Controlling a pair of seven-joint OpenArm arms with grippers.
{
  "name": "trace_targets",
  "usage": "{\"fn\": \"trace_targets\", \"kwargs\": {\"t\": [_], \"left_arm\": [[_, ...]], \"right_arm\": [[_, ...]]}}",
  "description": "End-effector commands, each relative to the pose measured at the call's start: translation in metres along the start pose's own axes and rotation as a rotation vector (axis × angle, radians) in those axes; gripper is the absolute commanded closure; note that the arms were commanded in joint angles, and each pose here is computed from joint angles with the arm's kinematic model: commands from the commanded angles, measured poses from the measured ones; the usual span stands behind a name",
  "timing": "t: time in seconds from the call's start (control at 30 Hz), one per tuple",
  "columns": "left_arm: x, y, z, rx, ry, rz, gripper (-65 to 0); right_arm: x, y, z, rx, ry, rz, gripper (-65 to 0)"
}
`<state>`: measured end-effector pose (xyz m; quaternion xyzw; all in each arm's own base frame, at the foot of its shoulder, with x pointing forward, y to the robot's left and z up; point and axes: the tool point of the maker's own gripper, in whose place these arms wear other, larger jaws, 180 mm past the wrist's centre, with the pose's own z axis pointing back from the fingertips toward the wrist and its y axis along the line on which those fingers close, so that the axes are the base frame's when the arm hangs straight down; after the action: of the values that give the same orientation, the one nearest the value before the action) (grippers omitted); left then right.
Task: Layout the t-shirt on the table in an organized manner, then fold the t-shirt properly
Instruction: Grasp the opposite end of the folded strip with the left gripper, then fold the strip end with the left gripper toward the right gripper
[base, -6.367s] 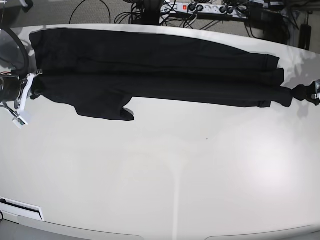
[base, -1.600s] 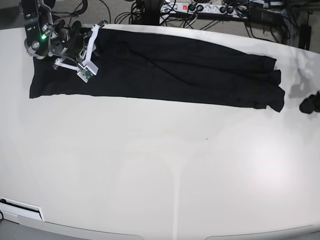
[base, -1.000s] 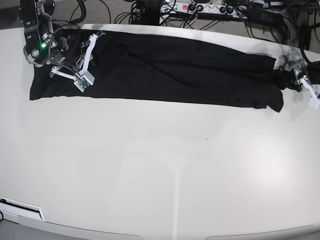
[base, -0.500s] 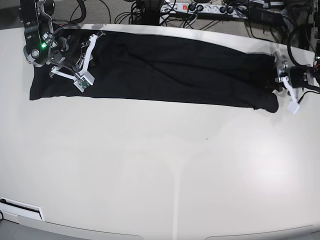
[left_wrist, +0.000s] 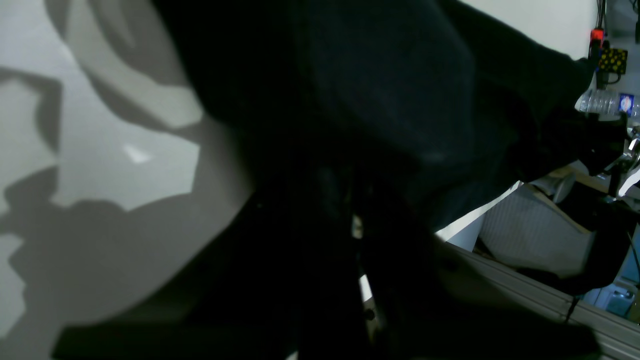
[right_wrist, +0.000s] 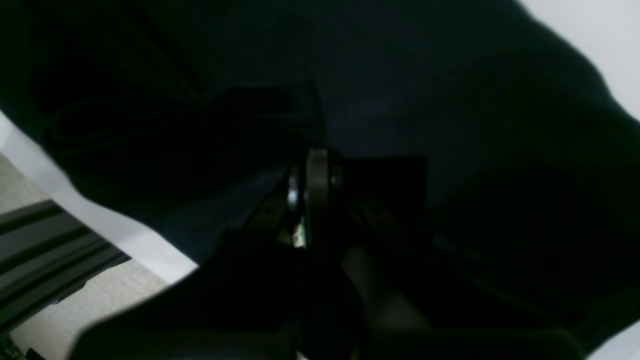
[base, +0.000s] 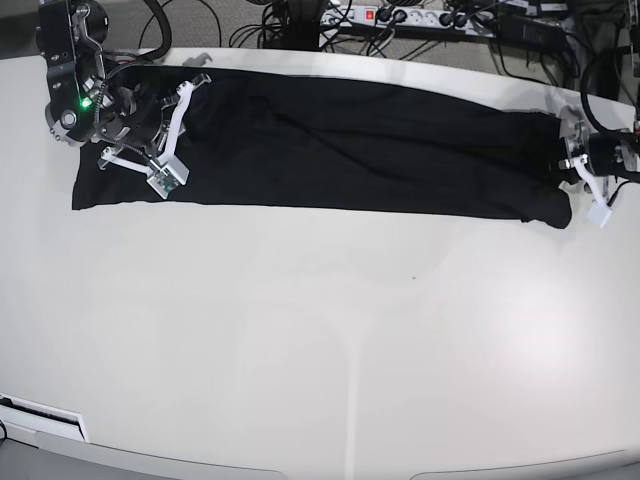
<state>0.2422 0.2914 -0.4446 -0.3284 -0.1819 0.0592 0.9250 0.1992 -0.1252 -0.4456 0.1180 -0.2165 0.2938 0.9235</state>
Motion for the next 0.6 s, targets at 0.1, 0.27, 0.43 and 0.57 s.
{"fn": "trace_targets", "kwargs": {"t": [0.1, 0.27, 0.43, 0.57], "left_arm": [[0.024, 0.004, 0.021, 0.017, -0.065, -0.022, 0.0], [0.038, 0.016, 0.046, 0.069, -0.1, -0.034, 0.0], [0.055, 0.025, 0.075, 0.126, -0.132, -0.068, 0.0], [0.063, -0.002, 0.081, 0.049, -0.098, -0.117, 0.0]], "right_arm": [[0.009, -0.004, 0.004, -0.008, -0.033, 0.007, 0.0], [0.012, -0.005, 0.004, -0.009, -0.039, 0.012, 0.0], [0.034, -0.006, 0.007, 0.022, -0.1, 0.016, 0.0], [0.053, -0.011, 0.01, 0.023, -0.146, 0.019, 0.0]]}}
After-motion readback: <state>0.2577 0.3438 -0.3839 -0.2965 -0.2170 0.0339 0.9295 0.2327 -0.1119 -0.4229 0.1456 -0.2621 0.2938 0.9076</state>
